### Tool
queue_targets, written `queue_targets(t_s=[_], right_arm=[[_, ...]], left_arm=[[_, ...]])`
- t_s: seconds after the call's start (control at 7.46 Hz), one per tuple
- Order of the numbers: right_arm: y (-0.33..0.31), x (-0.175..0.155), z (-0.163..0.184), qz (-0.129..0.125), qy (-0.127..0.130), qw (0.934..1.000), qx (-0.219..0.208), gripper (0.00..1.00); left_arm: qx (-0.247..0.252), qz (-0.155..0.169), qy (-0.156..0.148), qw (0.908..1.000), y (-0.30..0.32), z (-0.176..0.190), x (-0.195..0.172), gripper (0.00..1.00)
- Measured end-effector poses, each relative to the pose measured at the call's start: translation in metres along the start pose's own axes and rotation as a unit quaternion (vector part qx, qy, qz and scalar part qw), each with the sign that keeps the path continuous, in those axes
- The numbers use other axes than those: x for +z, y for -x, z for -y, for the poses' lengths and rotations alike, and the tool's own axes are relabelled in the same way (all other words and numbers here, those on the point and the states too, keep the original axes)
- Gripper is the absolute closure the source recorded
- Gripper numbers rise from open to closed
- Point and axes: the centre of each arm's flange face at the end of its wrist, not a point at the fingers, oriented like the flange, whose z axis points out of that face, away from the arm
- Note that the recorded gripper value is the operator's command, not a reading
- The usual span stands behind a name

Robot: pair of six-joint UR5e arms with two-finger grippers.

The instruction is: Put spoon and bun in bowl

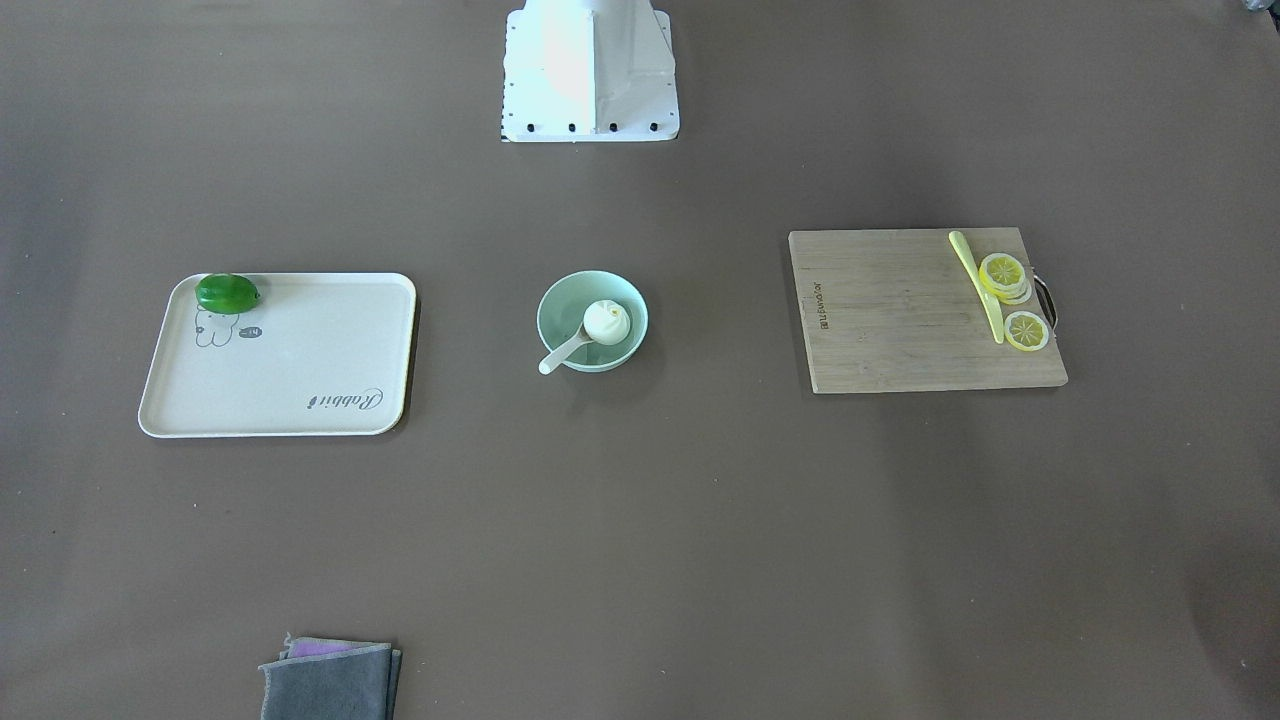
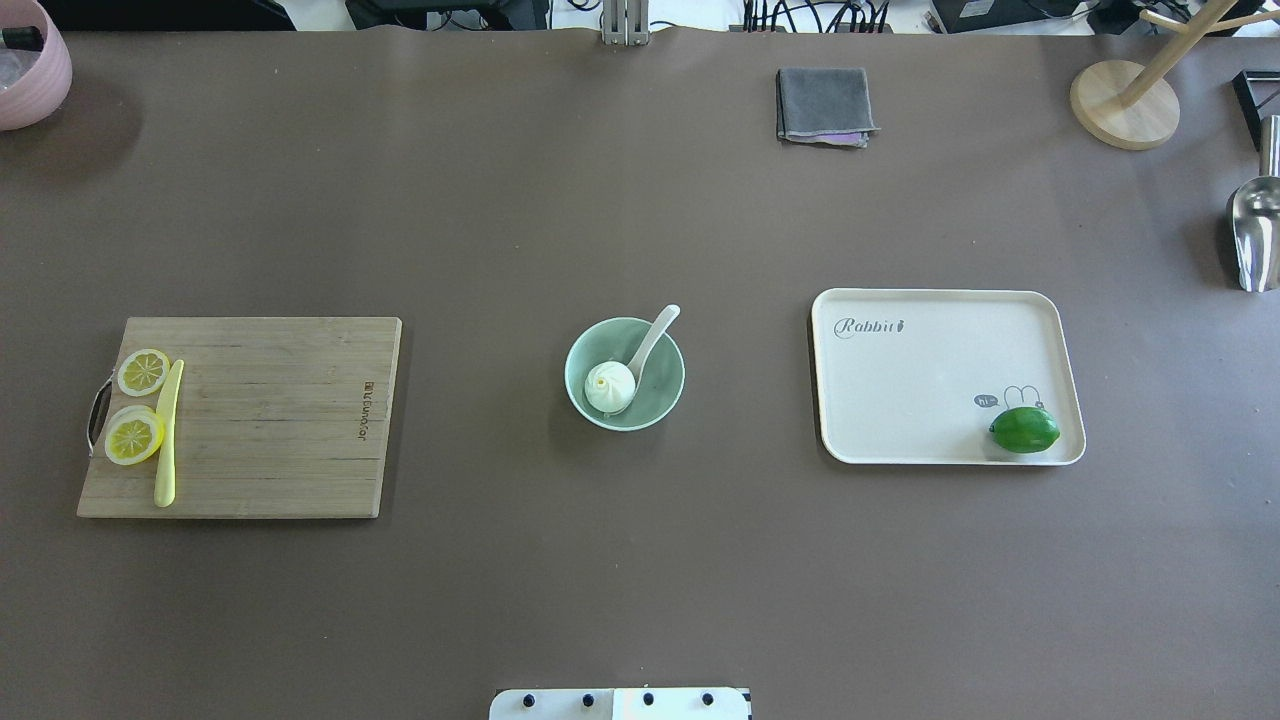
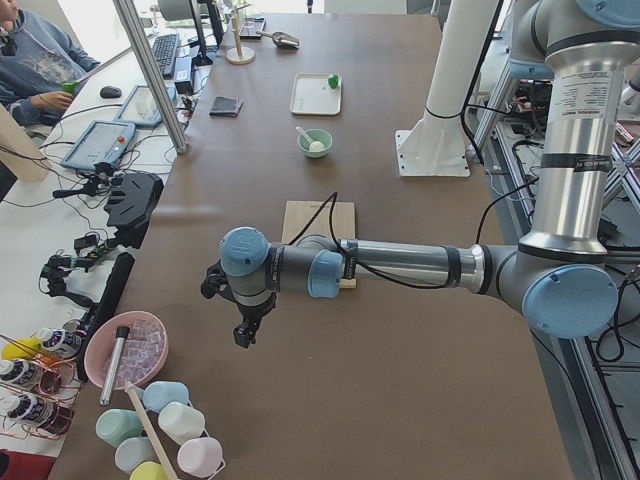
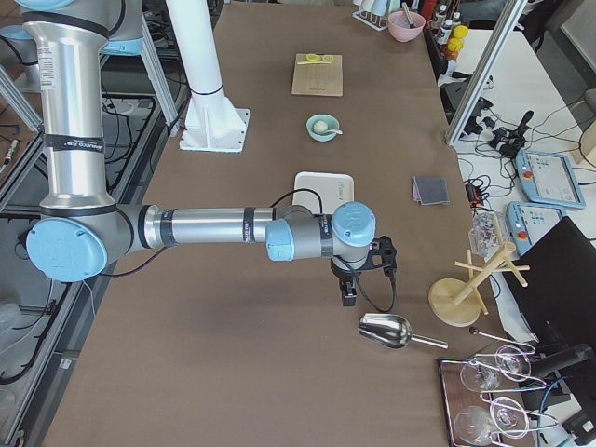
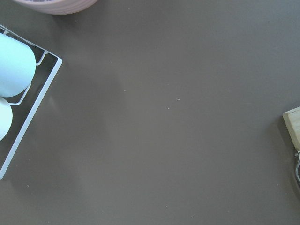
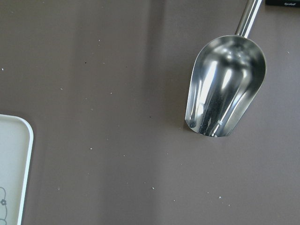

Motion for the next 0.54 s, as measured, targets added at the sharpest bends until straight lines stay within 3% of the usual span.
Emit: queue_targets(t_s=[0.54], right_arm=[[-0.0036, -0.0043, -0.0025, -0.001, -0.005, 1.0, 0.002, 0.0]], left_arm=[[0.0, -0.019, -0.005, 0.9998, -0.0037, -0.0012, 0.0005, 0.02]])
